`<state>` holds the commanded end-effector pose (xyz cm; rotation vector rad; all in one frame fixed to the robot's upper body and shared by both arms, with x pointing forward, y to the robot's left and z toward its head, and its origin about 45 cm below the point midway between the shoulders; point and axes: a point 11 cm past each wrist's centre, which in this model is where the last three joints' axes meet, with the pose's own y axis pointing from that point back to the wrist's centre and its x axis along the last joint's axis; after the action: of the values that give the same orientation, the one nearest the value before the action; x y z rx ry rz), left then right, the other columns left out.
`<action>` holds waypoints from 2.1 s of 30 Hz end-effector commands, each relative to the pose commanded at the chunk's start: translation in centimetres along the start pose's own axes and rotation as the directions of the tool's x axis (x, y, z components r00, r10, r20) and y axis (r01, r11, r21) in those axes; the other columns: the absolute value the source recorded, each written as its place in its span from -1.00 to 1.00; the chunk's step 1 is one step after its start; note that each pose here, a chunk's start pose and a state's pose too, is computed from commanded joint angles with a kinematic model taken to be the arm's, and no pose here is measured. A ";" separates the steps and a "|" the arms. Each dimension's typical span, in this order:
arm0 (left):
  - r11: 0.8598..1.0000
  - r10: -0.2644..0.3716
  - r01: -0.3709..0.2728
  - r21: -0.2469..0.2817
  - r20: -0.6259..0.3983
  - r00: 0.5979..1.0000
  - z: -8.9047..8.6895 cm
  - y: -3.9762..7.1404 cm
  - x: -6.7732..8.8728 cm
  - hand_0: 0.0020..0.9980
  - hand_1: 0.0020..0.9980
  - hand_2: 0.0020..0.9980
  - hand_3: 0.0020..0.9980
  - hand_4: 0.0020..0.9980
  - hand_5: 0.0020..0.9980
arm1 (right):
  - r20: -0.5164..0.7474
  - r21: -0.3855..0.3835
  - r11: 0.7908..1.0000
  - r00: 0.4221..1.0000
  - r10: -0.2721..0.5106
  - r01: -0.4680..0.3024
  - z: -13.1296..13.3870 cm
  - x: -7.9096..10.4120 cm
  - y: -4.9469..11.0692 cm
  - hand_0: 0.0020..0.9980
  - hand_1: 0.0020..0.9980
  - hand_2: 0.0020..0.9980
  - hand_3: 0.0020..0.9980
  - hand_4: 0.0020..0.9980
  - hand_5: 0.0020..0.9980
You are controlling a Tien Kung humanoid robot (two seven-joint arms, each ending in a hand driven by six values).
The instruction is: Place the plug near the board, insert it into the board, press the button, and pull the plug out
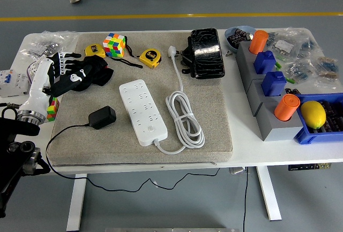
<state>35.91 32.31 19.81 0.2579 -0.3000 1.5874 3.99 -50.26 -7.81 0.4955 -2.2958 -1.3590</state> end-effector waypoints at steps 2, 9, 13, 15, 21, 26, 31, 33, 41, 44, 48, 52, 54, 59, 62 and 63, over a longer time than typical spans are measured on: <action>1.000 0.000 0.000 0.001 0.000 1.000 0.0 0.0 0.0 0.02 0.19 0.16 0.21 0.79 -0.28 | -0.001 0.000 1.000 1.000 0.000 0.000 0.0 0.0 0.0 -0.01 0.20 0.13 0.03 0.72 -0.21; 1.000 0.000 0.000 0.002 0.000 1.000 0.0 0.0 0.0 0.02 0.20 0.16 0.21 0.79 -0.28 | -0.002 0.000 1.000 1.000 0.000 0.000 0.0 0.1 0.0 -0.01 0.20 0.13 0.03 0.71 -0.21; 1.000 -0.002 0.002 0.001 0.001 1.000 0.0 0.0 0.0 0.02 0.20 0.16 0.21 0.79 -0.28 | -0.001 -0.001 1.000 1.000 0.000 0.000 0.0 0.0 0.0 -0.01 0.20 0.13 0.03 0.72 -0.21; 1.000 -0.002 0.002 0.003 0.002 1.000 0.0 0.0 0.0 0.02 0.20 0.16 0.21 0.79 -0.28 | -0.001 -0.001 1.000 1.000 0.000 0.000 0.0 0.0 0.0 -0.01 0.20 0.13 0.03 0.72 -0.21; 1.000 -0.006 0.006 0.006 0.004 1.000 -0.1 0.0 -0.1 0.02 0.20 0.16 0.21 0.79 -0.28 | -0.001 0.001 1.000 1.000 0.000 0.000 0.0 0.0 0.0 -0.01 0.20 0.13 0.02 0.71 -0.21; 1.000 -0.029 0.029 0.011 0.028 0.999 -0.3 0.1 -0.6 0.02 0.20 0.16 0.22 0.80 -0.28 | -0.002 0.000 1.000 1.000 -0.001 0.001 0.0 0.0 0.0 -0.01 0.20 0.13 0.03 0.71 -0.21; 0.996 -0.085 0.086 -0.005 0.138 0.987 -0.3 0.7 -2.2 0.08 0.24 0.18 0.24 0.85 -0.31 | -0.004 0.000 1.000 1.000 0.000 0.000 0.0 0.0 0.0 -0.01 0.20 0.13 0.02 0.71 -0.21; 0.994 -0.106 0.109 -0.005 0.203 0.973 -0.5 0.9 -3.0 0.08 0.24 0.18 0.24 0.85 -0.31 | -0.002 0.000 1.000 1.000 -0.001 0.001 0.0 0.0 0.0 -0.01 0.20 0.13 0.02 0.71 -0.21; 0.987 -0.161 0.155 0.051 0.478 0.863 -1.7 1.6 -4.4 0.28 0.35 0.31 0.43 1.00 -0.21 | -0.003 0.001 1.000 1.000 -0.001 0.001 0.0 0.0 0.0 -0.01 0.20 0.13 0.03 0.72 -0.21; 0.984 -0.173 0.168 0.062 0.563 0.808 -2.4 1.8 -4.4 0.41 0.45 0.44 0.49 1.00 -0.17 | -0.003 0.001 1.000 1.000 -0.002 0.002 0.0 0.0 0.0 -0.01 0.20 0.13 0.03 0.71 -0.21; 0.981 -0.191 0.179 0.079 0.587 0.786 -3.3 2.1 -4.5 0.43 0.45 0.43 0.50 1.00 -0.12 | -0.004 0.001 1.000 1.000 -0.001 0.001 0.1 0.0 0.0 -0.01 0.20 0.13 0.03 0.71 -0.21; 0.977 -0.211 0.189 0.101 0.593 0.777 -4.0 2.5 -4.7 0.43 0.45 0.43 0.50 1.00 -0.12 | -0.003 0.003 1.000 1.000 -0.002 0.002 0.0 -0.1 0.0 -0.01 0.20 0.13 0.03 0.71 -0.21; 0.975 -0.220 0.192 0.111 0.595 0.773 -4.4 2.6 -4.8 0.42 0.43 0.39 0.49 1.00 -0.11 | -0.003 0.003 1.000 1.000 -0.003 0.003 0.0 -0.1 0.0 -0.01 0.20 0.13 0.03 0.71 -0.21; 0.973 -0.228 0.195 0.121 0.600 0.766 -4.9 2.7 -5.0 0.42 0.43 0.39 0.49 1.00 -0.11 | -0.002 0.005 1.000 1.000 -0.003 0.003 0.0 -0.1 0.0 -0.01 0.20 0.13 0.03 0.71 -0.21; 0.975 -0.223 0.186 0.125 0.602 0.767 -5.5 2.6 -5.0 0.40 0.36 0.32 0.46 1.00 -0.15 | -0.003 0.005 1.000 1.000 -0.002 0.002 -0.1 -0.1 0.0 -0.01 0.20 0.13 0.03 0.72 -0.21; 0.974 -0.224 0.184 0.128 0.601 0.767 -5.6 2.6 -5.0 0.40 0.36 0.32 0.46 1.00 -0.15 | -0.003 0.005 1.000 1.000 -0.002 0.002 0.0 0.0 0.0 -0.01 0.20 0.13 0.03 0.72 -0.21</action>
<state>33.62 29.49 12.77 0.8390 -0.7031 1.2564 4.06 -50.27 -7.80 0.5010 -2.2974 -1.3532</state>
